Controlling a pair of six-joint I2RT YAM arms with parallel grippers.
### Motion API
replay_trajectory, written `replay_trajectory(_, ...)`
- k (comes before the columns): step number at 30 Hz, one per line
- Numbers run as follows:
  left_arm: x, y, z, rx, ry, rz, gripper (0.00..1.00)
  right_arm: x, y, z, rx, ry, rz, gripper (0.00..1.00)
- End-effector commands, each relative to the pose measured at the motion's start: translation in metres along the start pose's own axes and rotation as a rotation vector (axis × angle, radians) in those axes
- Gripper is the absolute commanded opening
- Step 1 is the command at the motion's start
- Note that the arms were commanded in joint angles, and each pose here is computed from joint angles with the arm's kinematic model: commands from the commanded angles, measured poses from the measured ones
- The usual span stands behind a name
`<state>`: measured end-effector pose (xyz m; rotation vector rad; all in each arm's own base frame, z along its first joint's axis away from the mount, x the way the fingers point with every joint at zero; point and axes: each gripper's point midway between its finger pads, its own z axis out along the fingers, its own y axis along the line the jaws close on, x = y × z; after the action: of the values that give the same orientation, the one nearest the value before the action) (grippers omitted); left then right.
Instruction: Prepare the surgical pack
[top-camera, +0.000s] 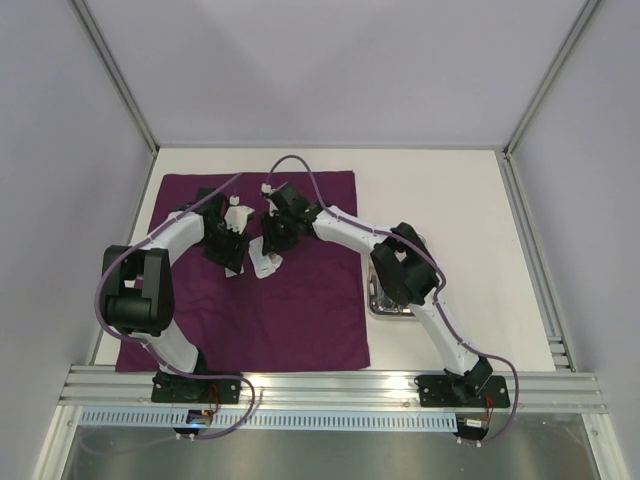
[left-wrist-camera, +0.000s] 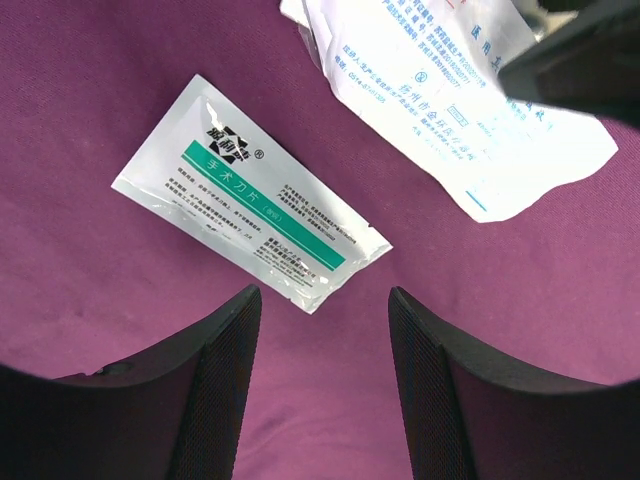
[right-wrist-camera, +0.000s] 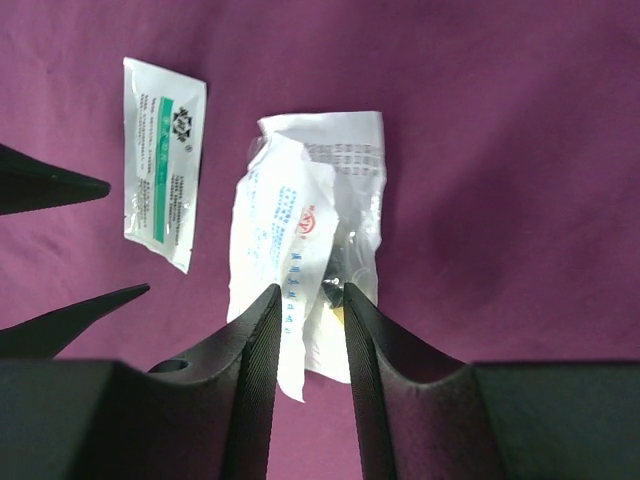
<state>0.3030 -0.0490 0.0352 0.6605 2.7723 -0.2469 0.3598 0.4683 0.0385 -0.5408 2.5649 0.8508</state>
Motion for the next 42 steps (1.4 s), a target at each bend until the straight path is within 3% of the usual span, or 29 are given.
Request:
replay_trajectory(1, -0.013, 0.001, -0.006, 0.015, -0.039, 0.013, 0.62, -0.009, 0.010, 0.001, -0.006, -0.029, -0.028, 0.34)
replay_trajectory(11, -0.015, 0.001, -0.003, 0.021, -0.039, 0.009, 0.62, -0.014, 0.022, -0.003, -0.024, -0.051, -0.046, 0.36)
replay_trajectory(19, -0.015, 0.001, 0.000, 0.025, -0.032, 0.011, 0.62, -0.002, 0.029, 0.011, -0.067, -0.022, -0.019, 0.25)
replay_trajectory(27, -0.014, 0.002, -0.001, 0.021, -0.034, 0.016, 0.62, -0.006, 0.035, 0.001, -0.082, -0.029, -0.021, 0.01)
replay_trajectory(42, -0.017, 0.002, -0.017, 0.001, -0.060, 0.047, 0.62, -0.022, 0.065, -0.056, -0.177, -0.123, -0.022, 0.01)
